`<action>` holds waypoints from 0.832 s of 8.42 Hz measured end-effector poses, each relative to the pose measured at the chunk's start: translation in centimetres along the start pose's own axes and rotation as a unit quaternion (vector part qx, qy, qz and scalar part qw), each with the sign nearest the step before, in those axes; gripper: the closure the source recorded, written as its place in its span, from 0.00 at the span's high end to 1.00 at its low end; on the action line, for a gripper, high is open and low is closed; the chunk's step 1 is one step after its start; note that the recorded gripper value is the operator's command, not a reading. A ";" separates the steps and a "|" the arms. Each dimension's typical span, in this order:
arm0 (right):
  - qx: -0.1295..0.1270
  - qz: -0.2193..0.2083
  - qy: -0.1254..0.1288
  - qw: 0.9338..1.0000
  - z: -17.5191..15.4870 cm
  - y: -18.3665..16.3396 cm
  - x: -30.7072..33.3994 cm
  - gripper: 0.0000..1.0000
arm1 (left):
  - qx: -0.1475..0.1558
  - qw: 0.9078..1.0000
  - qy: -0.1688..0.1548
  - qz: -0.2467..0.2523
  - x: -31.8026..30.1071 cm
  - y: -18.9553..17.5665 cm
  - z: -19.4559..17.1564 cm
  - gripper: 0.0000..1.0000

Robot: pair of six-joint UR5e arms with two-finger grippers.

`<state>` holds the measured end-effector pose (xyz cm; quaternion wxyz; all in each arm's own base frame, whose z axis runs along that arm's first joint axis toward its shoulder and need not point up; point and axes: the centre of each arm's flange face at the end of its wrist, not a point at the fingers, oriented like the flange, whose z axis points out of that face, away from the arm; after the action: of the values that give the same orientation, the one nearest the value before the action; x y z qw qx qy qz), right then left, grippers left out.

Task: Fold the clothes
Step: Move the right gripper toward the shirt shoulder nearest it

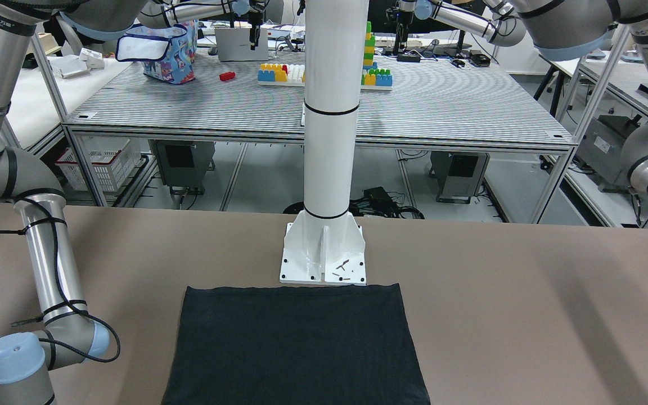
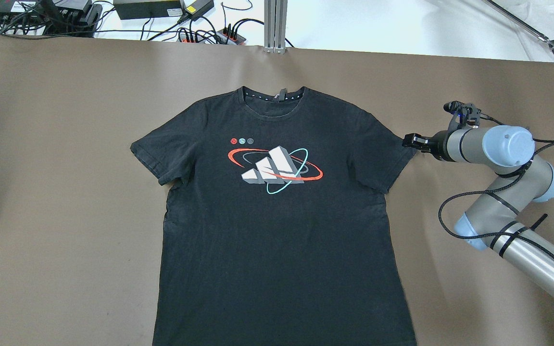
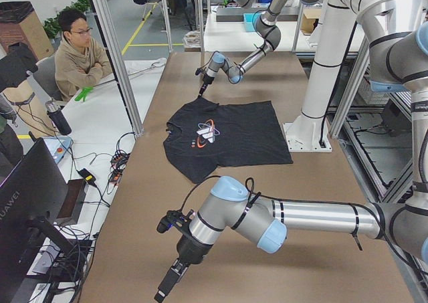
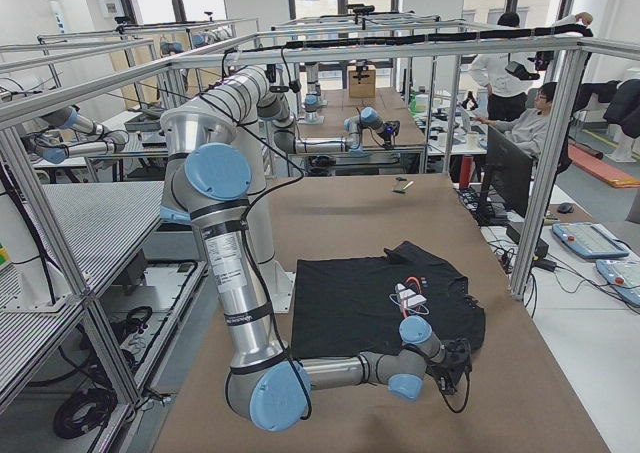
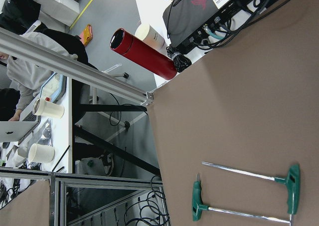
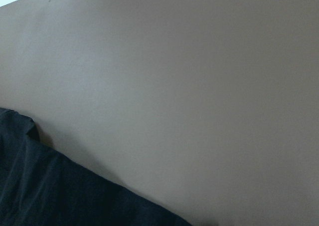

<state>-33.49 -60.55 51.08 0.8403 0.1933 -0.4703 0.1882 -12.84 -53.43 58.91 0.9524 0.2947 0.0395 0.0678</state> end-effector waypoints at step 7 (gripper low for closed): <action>0.006 -0.006 -0.018 1.000 -1.4 -0.7 -3.0 0.00 | 0.003 1.000 0.001 0.000 0.0 -0.4 -0.1 1.00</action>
<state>-33.58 -60.86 47.70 0.8316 0.2043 -0.4829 0.1829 -12.79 -53.68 58.59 0.9515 0.2971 0.0407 0.0683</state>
